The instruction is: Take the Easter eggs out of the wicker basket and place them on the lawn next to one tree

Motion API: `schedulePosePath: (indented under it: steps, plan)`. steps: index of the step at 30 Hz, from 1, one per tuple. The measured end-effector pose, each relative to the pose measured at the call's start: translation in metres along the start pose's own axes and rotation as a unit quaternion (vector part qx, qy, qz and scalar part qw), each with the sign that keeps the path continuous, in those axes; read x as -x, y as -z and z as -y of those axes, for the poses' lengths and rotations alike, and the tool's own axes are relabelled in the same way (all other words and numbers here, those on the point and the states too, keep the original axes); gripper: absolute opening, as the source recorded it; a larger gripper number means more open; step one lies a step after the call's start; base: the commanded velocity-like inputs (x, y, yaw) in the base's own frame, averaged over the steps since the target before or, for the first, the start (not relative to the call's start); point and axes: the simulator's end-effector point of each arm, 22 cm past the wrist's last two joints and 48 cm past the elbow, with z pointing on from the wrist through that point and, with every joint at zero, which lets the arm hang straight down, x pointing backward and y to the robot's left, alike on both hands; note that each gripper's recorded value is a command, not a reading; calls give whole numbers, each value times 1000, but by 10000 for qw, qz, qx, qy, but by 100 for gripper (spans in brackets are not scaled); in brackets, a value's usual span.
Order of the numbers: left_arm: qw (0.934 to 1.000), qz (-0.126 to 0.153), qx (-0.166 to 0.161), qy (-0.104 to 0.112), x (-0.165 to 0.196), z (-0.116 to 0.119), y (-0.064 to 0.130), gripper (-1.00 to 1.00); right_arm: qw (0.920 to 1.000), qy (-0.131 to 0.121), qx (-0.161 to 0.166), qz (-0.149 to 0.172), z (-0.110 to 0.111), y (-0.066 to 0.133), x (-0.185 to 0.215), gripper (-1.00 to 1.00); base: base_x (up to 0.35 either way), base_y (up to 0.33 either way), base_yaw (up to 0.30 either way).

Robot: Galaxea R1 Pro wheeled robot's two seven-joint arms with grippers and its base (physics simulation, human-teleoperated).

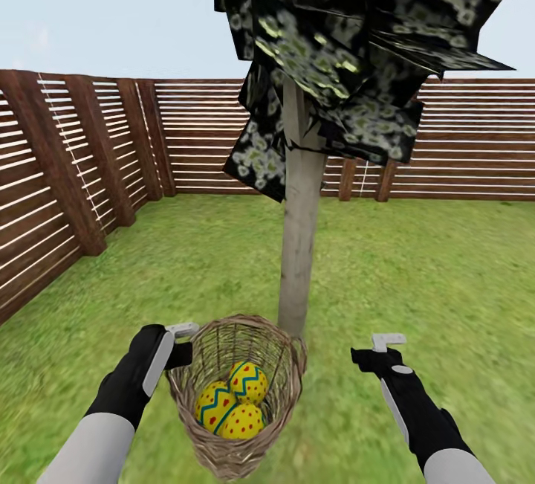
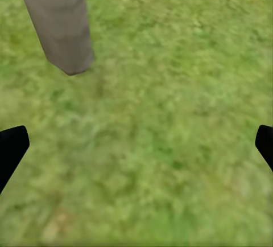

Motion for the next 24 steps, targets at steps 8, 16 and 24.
schedulePosePath:
  steps: [8, 16, 24]
  plan:
    - [9974, 61, -702, 180, -7, 28, -17, -100, 10000, 0, -1, 8, -1, -8, -11, 100, 0, 0, 0]
    - [9981, 43, -587, 182, -30, 26, -50, -100, 10000, 2, -3, 24, -3, -17, -22, 100, 0, 0, 0]
    - [9983, 35, -561, 153, -38, 25, -63, -100, 10000, 4, -3, 30, -4, -25, -33, 100, 0, 0, 0]
